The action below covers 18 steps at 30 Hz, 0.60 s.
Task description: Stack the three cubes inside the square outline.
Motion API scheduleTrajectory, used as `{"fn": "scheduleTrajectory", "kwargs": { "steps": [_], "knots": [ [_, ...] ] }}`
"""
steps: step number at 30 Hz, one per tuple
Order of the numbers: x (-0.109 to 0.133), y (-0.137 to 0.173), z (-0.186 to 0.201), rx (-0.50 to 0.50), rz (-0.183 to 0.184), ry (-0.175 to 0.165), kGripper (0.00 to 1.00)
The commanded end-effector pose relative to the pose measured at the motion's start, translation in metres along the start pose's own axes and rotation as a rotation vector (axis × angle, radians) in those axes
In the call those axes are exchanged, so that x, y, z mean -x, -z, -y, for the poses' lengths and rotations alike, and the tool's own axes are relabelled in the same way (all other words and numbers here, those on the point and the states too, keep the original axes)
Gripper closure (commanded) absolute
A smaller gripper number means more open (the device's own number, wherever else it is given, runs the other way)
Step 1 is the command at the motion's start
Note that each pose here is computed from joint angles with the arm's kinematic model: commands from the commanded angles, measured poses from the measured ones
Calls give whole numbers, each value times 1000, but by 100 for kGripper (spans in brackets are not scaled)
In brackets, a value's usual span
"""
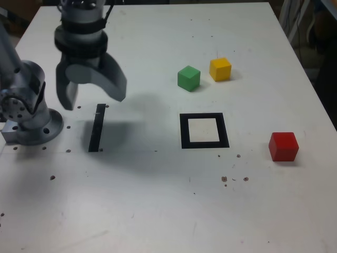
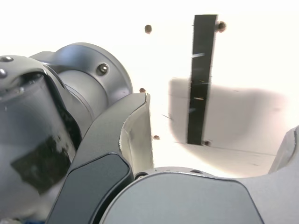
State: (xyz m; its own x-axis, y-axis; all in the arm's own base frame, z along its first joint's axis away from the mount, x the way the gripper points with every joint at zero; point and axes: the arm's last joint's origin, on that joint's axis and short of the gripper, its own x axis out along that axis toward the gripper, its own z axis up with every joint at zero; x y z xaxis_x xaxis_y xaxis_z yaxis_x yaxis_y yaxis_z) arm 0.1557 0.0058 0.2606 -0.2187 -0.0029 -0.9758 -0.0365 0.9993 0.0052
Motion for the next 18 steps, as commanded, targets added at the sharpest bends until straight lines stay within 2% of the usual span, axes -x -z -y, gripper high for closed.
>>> {"fn": "scheduleTrajectory", "kwargs": {
  "steps": [1, 4, 10, 14, 18],
  "knots": [
    [8, -16, 1, -3, 2, -3, 1],
    [31, -53, 11, -36, 29, -8, 1],
    [69, -117, 46, -111, 58, -15, 1],
    [84, -143, 62, -136, 93, -28, 1],
    [96, -157, 72, -142, 145, -41, 1]
  ]
}}
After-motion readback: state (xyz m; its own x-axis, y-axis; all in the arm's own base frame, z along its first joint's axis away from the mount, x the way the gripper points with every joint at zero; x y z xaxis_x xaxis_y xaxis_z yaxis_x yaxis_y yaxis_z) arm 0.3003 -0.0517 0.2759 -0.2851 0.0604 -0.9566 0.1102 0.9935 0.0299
